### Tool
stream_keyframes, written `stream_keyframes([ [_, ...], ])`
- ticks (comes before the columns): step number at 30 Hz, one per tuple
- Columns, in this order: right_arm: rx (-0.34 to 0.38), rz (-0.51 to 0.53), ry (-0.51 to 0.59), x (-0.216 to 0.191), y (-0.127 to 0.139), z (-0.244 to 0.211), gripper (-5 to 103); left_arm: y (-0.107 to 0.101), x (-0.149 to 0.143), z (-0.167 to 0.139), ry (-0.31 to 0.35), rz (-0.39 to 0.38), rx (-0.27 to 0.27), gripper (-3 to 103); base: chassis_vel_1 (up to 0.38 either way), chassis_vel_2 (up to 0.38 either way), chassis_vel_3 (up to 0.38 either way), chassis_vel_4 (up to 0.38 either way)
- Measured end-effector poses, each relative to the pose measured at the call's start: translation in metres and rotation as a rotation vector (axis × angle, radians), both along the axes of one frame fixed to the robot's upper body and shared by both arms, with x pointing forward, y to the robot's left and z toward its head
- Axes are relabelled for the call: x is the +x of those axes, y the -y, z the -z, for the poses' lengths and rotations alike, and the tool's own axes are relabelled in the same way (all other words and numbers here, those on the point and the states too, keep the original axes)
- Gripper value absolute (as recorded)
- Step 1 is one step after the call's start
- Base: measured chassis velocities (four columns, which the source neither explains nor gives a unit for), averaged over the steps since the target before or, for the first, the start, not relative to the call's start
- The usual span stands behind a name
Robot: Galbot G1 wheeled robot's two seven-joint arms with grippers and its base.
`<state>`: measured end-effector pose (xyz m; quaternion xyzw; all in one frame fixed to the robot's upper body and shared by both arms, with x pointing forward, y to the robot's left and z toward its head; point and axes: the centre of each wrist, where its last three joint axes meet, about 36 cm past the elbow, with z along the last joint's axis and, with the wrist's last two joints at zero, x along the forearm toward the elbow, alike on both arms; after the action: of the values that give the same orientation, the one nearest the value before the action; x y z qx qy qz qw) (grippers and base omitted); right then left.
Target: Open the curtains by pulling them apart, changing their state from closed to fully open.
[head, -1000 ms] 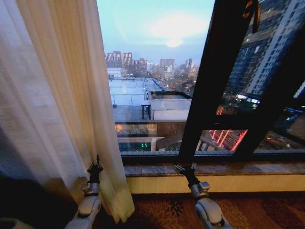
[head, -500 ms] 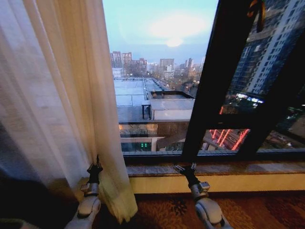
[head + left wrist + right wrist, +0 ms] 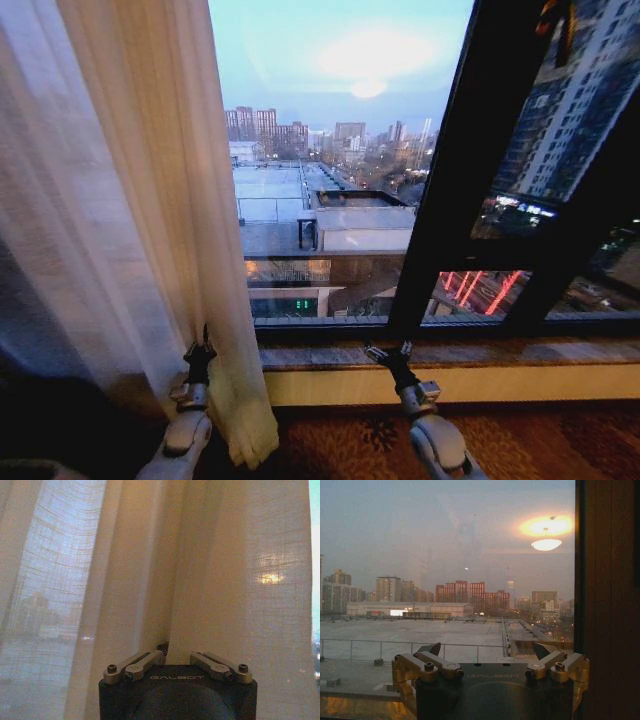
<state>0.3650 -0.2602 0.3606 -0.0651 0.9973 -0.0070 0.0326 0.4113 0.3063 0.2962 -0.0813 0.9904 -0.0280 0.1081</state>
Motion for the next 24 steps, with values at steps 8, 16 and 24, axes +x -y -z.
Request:
stream_keyframes([
  [8, 0.0, 0.0, 0.0, 0.0, 0.0, 0.0, 100, 0.0, 0.0, 0.0, 0.0, 0.003, 0.001, 0, 0.047, 0.049, -0.051, -0.051],
  [16, 0.0, 0.0, 0.0, 0.0, 0.0, 0.0, 100, 0.002, 0.0, 0.0, 0.0, 0.008, 0.006, 0, 0.048, 0.054, -0.067, -0.068],
  [24, 0.0, 0.0, 0.0, 0.0, 0.0, 0.0, 100, -0.009, 0.014, -0.004, -0.014, -0.037, 0.016, 0, 0.0, 0.0, 0.0, 0.0],
])
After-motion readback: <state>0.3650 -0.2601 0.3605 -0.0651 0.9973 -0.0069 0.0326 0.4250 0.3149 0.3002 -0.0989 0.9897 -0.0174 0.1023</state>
